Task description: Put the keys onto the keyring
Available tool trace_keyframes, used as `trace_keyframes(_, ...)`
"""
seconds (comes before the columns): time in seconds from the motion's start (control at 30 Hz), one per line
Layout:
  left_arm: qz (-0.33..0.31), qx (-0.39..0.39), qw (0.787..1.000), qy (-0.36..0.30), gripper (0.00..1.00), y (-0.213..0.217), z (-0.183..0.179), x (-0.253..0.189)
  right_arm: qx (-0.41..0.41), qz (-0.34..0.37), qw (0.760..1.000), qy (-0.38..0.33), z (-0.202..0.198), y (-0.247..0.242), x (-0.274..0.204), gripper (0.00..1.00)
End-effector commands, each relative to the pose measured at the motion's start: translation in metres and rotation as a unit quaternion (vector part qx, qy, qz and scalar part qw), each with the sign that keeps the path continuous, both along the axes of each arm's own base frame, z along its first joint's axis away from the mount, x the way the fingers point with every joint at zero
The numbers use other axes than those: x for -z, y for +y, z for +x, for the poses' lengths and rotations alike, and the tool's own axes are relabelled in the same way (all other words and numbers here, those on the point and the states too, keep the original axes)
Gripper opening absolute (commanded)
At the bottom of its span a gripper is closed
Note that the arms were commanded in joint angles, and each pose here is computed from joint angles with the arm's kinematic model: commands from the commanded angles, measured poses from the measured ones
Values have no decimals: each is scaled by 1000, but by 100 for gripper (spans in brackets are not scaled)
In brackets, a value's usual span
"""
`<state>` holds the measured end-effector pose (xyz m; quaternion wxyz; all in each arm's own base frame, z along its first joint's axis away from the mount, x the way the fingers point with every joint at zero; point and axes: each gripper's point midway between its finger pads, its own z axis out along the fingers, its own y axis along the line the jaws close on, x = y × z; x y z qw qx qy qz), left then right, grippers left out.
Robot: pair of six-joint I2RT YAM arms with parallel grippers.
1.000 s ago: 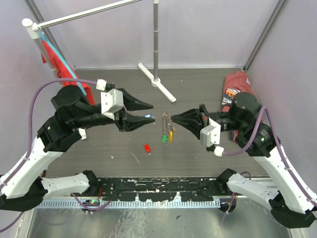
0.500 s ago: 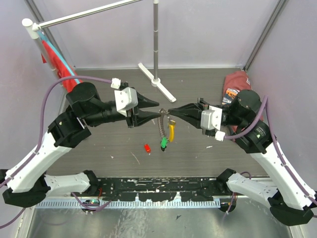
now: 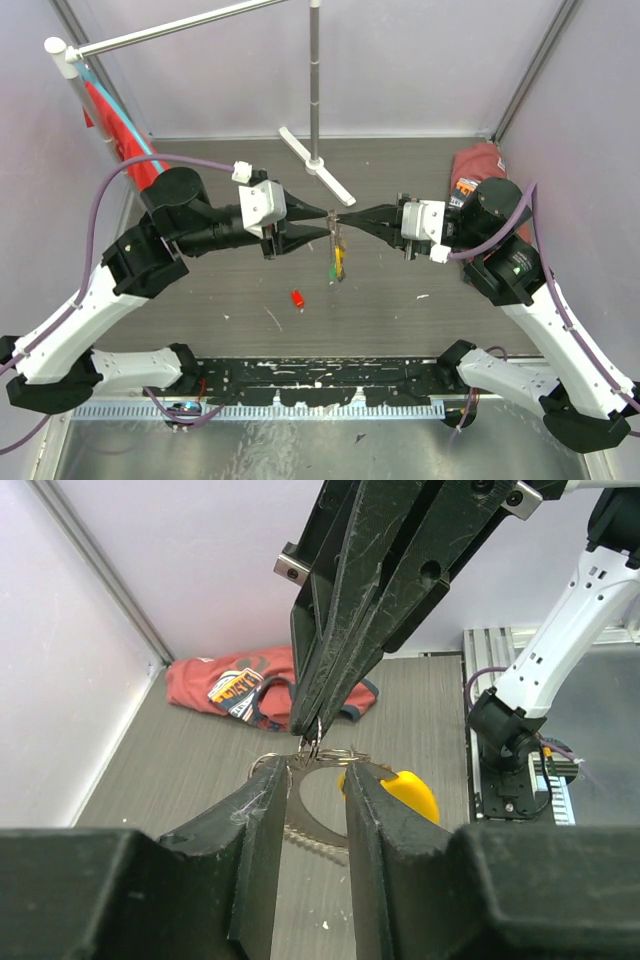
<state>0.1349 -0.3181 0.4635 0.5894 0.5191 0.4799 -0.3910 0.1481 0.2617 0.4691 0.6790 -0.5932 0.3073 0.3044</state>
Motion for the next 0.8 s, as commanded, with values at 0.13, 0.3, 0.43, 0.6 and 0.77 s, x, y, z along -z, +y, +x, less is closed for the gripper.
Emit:
trace_keyframes(0.13, -18, -19, 999, -27, 31, -4, 7, -20, 5, 36, 999, -29, -8, -7, -32, 1)
trace_keyframes(0.3, -18, -21, 999, -31, 27, -7, 8, -21, 4, 33, 999, -28, -9, -7, -30, 1)
trace_keyframes(0.43, -19, -24, 999, -36, 24, -6, 7, -24, 8, 25, 999, -25, -7, -7, -26, 1)
trace_keyframes(0.6, -14, -24, 999, -35, 23, -8, 7, -21, 6, 24, 999, -26, -8, -8, -26, 1)
trace_keyframes(0.77, -5, -16, 999, -38, 31, -5, 2, -17, 16, 24, 999, -29, -7, -10, -26, 1)
